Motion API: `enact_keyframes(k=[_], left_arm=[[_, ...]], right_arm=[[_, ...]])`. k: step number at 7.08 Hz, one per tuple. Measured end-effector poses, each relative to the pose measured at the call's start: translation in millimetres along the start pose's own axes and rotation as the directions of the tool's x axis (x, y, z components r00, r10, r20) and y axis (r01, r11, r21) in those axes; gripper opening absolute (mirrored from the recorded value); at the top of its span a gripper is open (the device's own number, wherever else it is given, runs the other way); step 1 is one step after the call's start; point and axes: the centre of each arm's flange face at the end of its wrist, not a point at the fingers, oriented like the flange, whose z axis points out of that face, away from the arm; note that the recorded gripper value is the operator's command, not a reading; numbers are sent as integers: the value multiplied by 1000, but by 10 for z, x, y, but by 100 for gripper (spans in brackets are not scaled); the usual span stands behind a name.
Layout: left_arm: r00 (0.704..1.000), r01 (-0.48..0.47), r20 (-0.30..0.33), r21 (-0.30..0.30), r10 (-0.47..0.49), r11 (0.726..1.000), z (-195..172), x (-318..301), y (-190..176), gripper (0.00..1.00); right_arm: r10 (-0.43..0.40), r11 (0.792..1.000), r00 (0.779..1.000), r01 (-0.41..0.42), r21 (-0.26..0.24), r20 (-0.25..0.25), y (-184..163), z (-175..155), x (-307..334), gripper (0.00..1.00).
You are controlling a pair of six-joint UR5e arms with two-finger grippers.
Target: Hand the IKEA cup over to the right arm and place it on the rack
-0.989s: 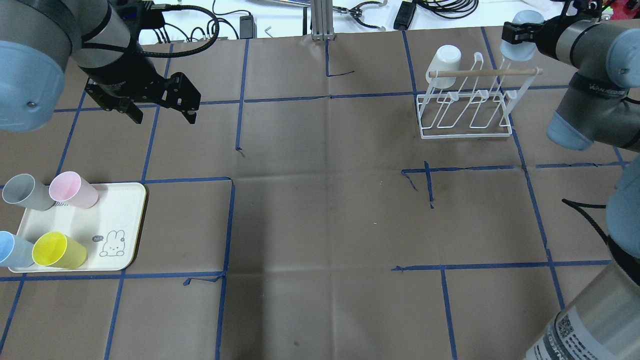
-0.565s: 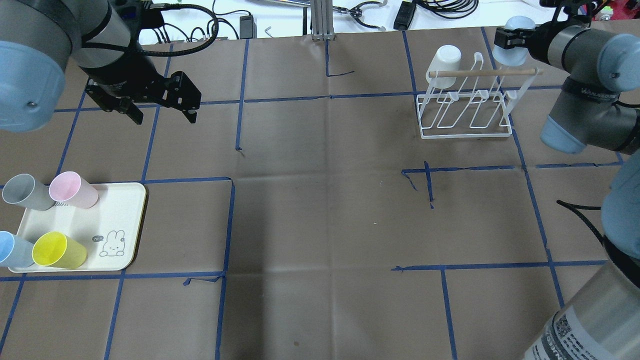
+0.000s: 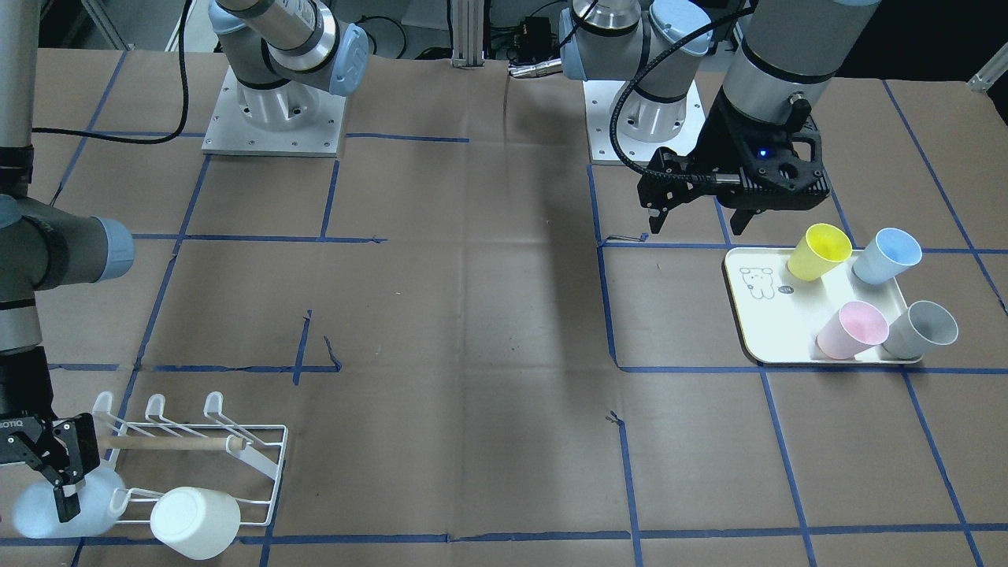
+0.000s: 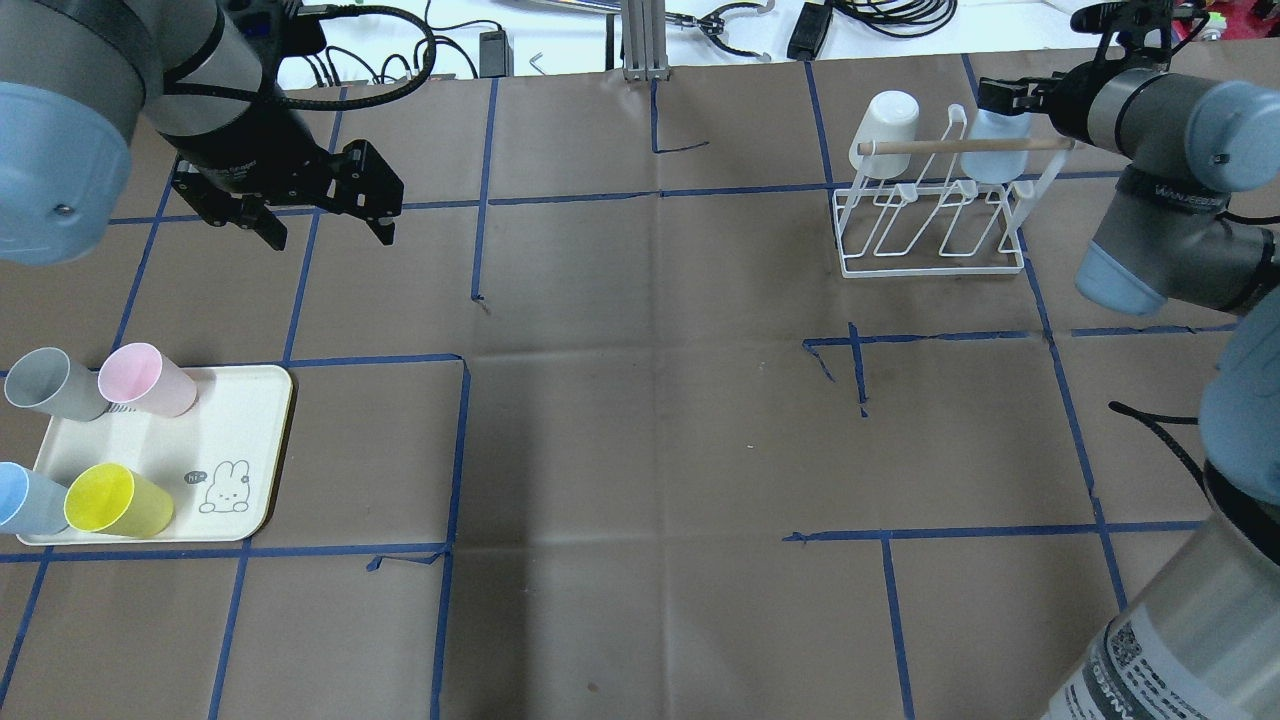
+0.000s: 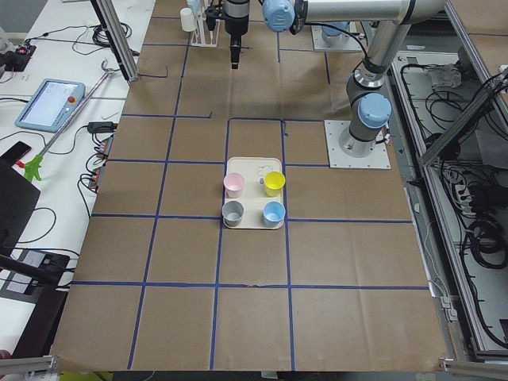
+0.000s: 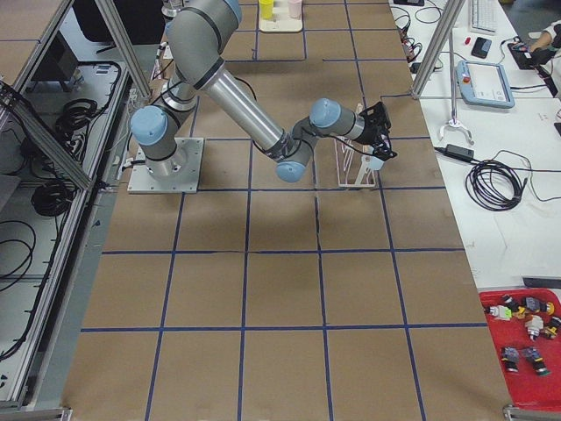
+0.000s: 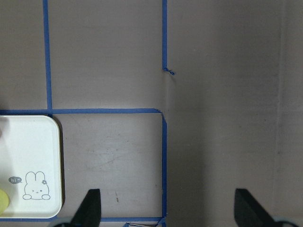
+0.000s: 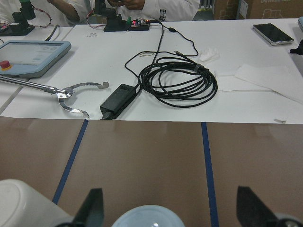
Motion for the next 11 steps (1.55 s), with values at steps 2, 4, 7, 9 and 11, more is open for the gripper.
enact_keyframes(k=[2,4,7,9,11], left_arm=[[1000,0,-1,-2,0,1000,9,1,-5,100],[1000,0,-1,-2,0,1000,8,1,-5,100],[1000,0,-1,-1,0,1000,8,1,-6,100],[1000,0,-1,-4,0,1000,17,1,-13,100],[1000,-4,1,-7,4,1000,19,6,-10,100]], right_arm=[[-13,1000,1000,13,12,-1,-73,-40,-18,100],[8,999,1000,-8,-40,3,-195,-131,-35,100],[107,960,994,-101,-262,8,-523,-479,-109,100],[137,884,989,-147,-444,-55,-617,-883,-263,100],[118,779,988,-156,-608,-101,-677,-1449,-824,100]])
